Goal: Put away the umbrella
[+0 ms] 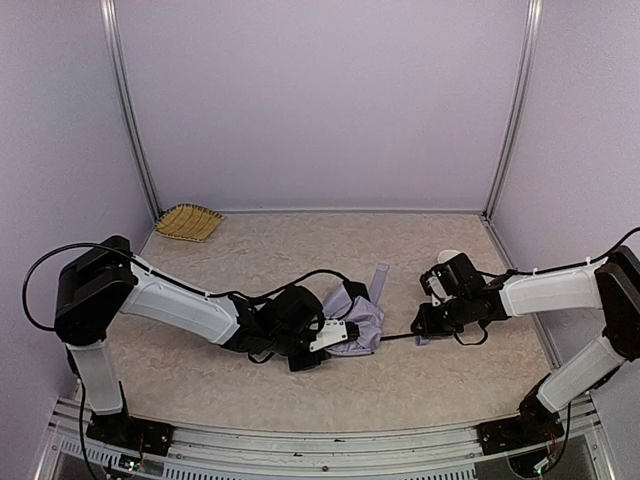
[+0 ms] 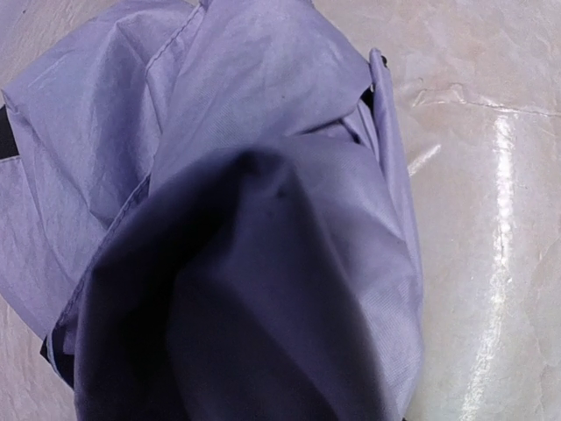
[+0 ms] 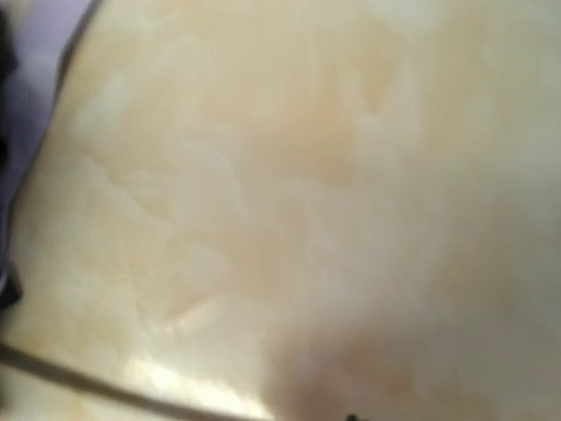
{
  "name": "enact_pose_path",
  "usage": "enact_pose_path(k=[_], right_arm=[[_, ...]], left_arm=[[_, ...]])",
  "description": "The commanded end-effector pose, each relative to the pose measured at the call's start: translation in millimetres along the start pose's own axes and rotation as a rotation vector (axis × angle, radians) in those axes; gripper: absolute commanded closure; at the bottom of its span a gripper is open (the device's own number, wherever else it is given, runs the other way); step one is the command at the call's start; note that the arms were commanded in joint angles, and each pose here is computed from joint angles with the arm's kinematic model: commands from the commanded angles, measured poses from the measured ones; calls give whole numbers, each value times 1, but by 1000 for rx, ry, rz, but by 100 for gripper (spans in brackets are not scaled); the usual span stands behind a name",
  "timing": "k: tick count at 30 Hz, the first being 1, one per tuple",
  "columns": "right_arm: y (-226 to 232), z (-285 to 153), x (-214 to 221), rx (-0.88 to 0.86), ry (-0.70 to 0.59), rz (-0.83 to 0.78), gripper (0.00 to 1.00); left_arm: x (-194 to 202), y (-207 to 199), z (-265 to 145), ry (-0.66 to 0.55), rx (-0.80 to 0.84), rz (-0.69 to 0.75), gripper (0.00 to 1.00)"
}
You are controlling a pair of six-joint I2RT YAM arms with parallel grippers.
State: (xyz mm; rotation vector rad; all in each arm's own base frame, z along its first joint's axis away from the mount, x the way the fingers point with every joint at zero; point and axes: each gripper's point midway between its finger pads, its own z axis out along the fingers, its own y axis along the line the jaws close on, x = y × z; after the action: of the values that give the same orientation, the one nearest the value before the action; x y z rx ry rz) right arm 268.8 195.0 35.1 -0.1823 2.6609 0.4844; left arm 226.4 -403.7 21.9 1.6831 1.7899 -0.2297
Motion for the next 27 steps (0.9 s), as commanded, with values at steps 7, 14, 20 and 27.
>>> enact_pose_path(k=[7, 14, 20, 27], right_arm=[[196, 7, 30, -640, 119, -140, 80], [251, -11, 31, -819, 123, -168, 75], [271, -17, 37, -840, 132, -232, 69], [278, -29, 36, -845, 125, -277, 61]], left_arm=[[39, -20, 21, 89, 125, -122, 94], [12, -11, 9, -11, 155, -148, 94], [-12, 5, -14, -145, 105, -173, 92], [-31, 14, -18, -238, 84, -203, 80]])
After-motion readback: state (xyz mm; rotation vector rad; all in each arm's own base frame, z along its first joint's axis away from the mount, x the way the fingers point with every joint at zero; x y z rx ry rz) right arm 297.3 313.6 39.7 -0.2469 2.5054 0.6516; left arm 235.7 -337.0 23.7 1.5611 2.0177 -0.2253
